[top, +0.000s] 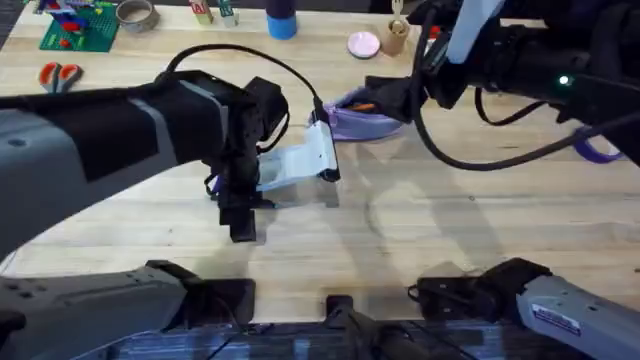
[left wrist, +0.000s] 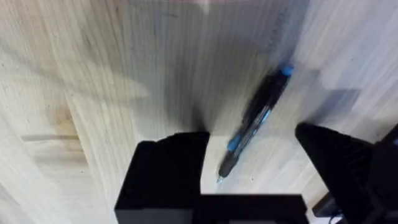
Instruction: Unzip the bag, pick up the pens from the table one at a time and place them inside, then zip the bag closed.
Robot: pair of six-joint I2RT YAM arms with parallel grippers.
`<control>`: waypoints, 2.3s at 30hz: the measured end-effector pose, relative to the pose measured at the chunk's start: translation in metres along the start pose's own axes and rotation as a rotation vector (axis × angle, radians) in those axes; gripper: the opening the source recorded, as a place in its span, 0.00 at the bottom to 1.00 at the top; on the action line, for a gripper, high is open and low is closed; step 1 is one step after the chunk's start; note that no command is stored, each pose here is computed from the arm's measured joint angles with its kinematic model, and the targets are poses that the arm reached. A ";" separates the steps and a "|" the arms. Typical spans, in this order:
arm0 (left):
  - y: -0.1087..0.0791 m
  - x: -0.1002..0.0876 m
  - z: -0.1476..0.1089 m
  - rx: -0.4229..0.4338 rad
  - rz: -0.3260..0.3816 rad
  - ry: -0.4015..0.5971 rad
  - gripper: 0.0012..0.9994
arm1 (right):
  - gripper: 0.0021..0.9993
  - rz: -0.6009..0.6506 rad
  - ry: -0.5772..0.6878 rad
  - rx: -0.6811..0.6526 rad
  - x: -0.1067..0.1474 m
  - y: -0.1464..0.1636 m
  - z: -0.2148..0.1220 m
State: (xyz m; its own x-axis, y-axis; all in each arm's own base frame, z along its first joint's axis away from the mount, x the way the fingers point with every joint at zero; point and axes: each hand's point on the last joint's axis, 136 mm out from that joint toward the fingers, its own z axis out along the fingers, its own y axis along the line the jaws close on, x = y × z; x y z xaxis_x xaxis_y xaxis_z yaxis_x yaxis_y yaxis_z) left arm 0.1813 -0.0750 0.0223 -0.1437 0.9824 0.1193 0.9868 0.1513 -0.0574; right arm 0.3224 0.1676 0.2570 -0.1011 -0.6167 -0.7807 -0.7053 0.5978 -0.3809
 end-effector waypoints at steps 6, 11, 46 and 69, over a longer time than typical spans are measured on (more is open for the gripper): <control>0.002 -0.001 0.000 -0.009 0.001 -0.002 0.85 | 1.00 0.000 0.000 0.000 0.000 0.000 0.000; 0.013 -0.001 -0.001 -0.057 0.012 0.006 0.38 | 1.00 0.000 0.000 0.000 0.000 0.000 0.000; 0.025 -0.003 -0.009 -0.037 0.015 0.036 0.04 | 1.00 0.084 0.032 0.058 0.009 -0.014 -0.002; 0.089 -0.054 -0.082 -0.181 0.003 -0.151 0.04 | 1.00 0.459 0.105 0.273 0.071 -0.092 -0.037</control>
State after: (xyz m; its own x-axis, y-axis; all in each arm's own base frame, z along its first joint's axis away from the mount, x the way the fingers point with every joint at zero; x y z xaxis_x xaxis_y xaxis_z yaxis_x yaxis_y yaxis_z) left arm 0.2826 -0.1239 0.0920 -0.1368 0.9901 -0.0314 0.9826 0.1397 0.1225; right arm 0.3539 0.0498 0.2549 -0.4357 -0.3002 -0.8485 -0.3654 0.9205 -0.1381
